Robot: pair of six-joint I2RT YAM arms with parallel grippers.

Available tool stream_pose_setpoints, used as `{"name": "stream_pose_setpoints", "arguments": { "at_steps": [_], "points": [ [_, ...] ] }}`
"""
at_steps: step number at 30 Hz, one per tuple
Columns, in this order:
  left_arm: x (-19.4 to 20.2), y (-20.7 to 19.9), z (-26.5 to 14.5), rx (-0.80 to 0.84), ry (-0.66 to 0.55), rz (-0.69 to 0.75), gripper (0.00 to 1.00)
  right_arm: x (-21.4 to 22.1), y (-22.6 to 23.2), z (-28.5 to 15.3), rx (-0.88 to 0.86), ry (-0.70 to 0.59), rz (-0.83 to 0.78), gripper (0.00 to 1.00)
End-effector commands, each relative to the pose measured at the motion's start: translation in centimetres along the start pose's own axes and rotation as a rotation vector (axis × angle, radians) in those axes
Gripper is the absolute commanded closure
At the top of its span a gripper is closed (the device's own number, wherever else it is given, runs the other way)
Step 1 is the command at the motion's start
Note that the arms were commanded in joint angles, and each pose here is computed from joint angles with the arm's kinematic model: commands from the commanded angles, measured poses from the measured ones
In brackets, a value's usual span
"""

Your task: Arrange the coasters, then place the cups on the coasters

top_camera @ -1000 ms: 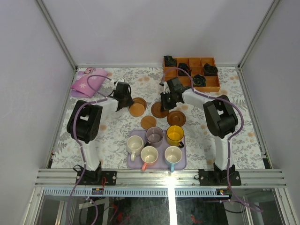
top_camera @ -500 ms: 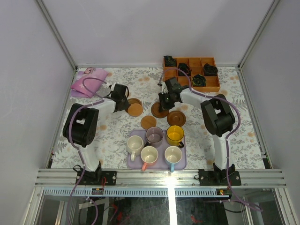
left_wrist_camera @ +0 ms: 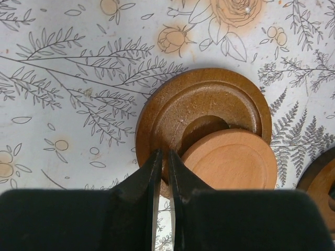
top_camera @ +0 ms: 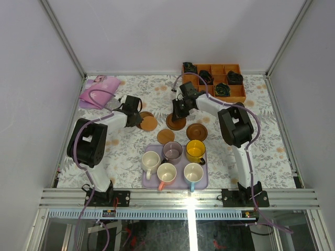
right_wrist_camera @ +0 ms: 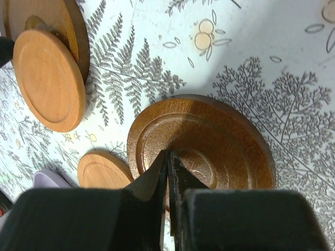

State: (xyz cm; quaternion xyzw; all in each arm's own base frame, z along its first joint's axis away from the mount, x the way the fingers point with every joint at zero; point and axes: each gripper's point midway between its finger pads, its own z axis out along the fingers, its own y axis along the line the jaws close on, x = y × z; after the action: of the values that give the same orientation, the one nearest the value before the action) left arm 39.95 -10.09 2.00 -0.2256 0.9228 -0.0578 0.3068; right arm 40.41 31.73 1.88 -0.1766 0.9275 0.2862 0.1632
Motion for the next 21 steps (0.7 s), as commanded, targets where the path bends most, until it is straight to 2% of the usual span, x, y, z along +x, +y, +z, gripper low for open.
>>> {"name": "stream_pose_setpoints", "arguments": {
  "at_steps": [1, 10, 18, 19, 21],
  "points": [
    [4.2, 4.7, -0.6, -0.153, 0.139, 0.034, 0.91, -1.0, 1.5, 0.8, -0.043, -0.002, -0.011, 0.96],
    [3.4, 4.3, -0.7, -0.148, 0.118, 0.036, 0.91, -2.9, 1.3, 0.8, -0.014, -0.044, -0.040, 0.96],
    [-1.2, 0.6, -1.8, -0.032, -0.003, 0.031, 0.90, -5.4, 4.1, -3.8, -0.042, -0.146, -0.123, 0.95],
    [-2.1, -0.1, -2.0, -0.012, -0.024, 0.032, 0.90, -5.7, 4.5, -4.5, -0.042, -0.162, -0.136, 0.91],
    [-3.3, -1.2, -2.5, 0.019, -0.050, 0.035, 0.89, -6.4, 5.2, -6.3, -0.034, -0.204, -0.154, 0.78]
  ]
}}
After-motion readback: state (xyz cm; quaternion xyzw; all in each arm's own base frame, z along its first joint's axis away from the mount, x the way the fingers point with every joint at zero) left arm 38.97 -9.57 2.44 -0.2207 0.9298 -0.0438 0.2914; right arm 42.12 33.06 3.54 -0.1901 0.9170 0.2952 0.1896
